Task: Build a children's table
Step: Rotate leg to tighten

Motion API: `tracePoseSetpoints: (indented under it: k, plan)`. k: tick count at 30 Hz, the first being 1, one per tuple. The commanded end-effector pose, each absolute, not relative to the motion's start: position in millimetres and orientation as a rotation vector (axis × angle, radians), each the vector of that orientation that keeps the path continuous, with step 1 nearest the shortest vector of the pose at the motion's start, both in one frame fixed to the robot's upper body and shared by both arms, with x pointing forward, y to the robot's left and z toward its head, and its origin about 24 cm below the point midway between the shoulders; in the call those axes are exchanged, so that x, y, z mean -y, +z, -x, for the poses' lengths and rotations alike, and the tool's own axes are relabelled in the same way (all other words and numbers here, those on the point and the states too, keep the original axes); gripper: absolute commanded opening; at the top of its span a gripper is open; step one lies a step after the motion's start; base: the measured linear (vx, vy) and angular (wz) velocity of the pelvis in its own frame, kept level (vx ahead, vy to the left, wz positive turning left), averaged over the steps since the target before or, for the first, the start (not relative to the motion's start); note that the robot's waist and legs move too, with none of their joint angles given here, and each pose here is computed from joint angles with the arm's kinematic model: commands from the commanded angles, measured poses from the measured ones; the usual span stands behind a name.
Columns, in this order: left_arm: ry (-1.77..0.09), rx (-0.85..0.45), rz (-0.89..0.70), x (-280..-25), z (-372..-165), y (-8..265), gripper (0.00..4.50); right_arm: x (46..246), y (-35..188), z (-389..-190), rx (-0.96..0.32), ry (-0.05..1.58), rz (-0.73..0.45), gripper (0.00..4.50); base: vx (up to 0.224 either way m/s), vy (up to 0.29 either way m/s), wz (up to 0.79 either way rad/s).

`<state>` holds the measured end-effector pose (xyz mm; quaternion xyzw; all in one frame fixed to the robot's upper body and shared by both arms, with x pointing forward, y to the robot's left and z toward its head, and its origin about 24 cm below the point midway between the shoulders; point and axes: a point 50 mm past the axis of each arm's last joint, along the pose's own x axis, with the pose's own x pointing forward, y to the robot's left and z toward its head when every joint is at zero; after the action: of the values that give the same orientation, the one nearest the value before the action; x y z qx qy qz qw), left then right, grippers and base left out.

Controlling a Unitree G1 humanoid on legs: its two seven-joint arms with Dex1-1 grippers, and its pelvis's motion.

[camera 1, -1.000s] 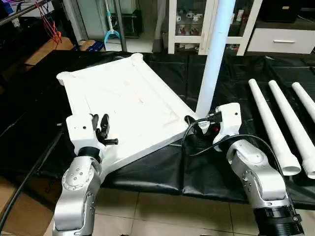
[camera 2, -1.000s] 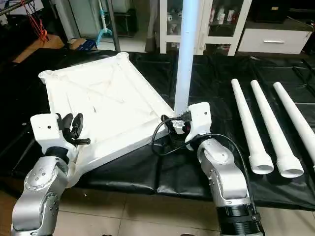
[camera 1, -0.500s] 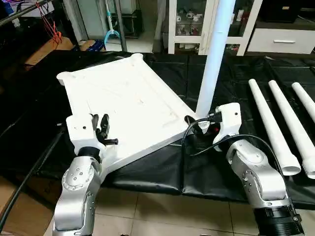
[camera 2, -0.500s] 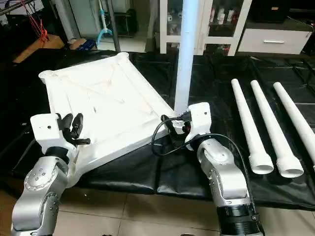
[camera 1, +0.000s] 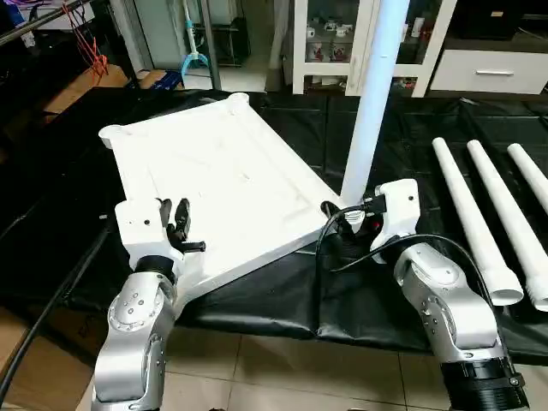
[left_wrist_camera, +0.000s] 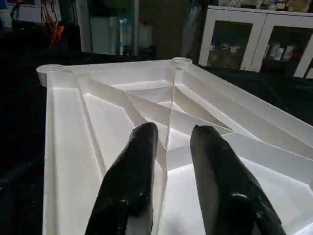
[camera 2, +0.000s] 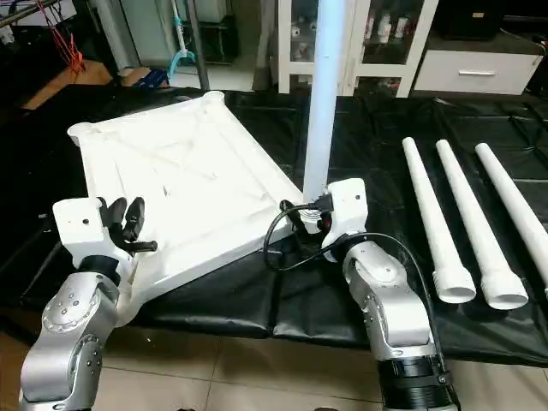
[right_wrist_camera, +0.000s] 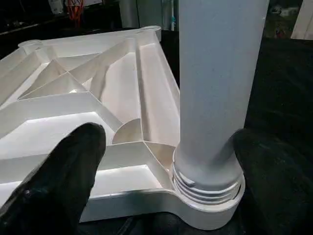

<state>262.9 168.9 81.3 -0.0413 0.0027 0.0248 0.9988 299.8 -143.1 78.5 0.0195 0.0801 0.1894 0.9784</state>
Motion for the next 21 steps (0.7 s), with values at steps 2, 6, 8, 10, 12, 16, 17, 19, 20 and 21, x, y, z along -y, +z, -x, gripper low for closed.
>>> tracePoseSetpoints:
  k: [2, 6, 8, 10, 12, 16, 17, 19, 20, 21]
  plan:
    - [0.065, -0.001, 0.079, -171.1, -261.2, 83.3, 1.33, 140.9, 82.8, -299.5, -0.150, 0.392, -0.050, 4.48, 0.000, 0.000, 0.00]
    - [0.065, -0.001, 0.079, -171.1, -261.2, 83.3, 1.33, 140.9, 82.8, -299.5, -0.150, 0.392, -0.050, 4.48, 0.000, 0.000, 0.00]
    - [0.065, -0.001, 0.079, -171.1, -261.2, 83.3, 1.33, 140.9, 82.8, -299.5, -0.150, 0.392, -0.050, 4.48, 0.000, 0.000, 0.00]
    - [0.065, -0.001, 0.079, -171.1, -261.2, 83.3, 1.33, 140.9, 82.8, -299.5, -0.150, 0.392, -0.050, 4.48, 0.000, 0.000, 0.00]
    - [0.065, -0.001, 0.079, -171.1, -261.2, 83.3, 1.33, 140.9, 82.8, -299.5, -0.150, 0.392, -0.050, 4.48, 0.000, 0.000, 0.00]
    - [0.065, -0.001, 0.079, -171.1, -261.2, 83.3, 1.33, 140.9, 82.8, -299.5, -0.150, 0.392, -0.050, 4.48, 0.000, 0.000, 0.00]
    - [0.065, -0.001, 0.079, -171.1, -261.2, 83.3, 1.33, 140.9, 82.8, -299.5, -0.150, 0.392, -0.050, 4.48, 0.000, 0.000, 0.00]
    - [0.065, -0.001, 0.079, -171.1, -261.2, 83.3, 1.33, 140.9, 82.8, -299.5, -0.150, 0.392, -0.050, 4.48, 0.000, 0.000, 0.00]
    - [0.065, -0.001, 0.079, -171.1, -261.2, 83.3, 1.33, 140.9, 82.8, -299.5, -0.150, 0.392, -0.050, 4.48, 0.000, 0.000, 0.00]
    - [0.065, -0.001, 0.079, -171.1, -261.2, 83.3, 1.33, 140.9, 82.8, -299.5, -0.150, 0.392, -0.050, 4.48, 0.000, 0.000, 0.00]
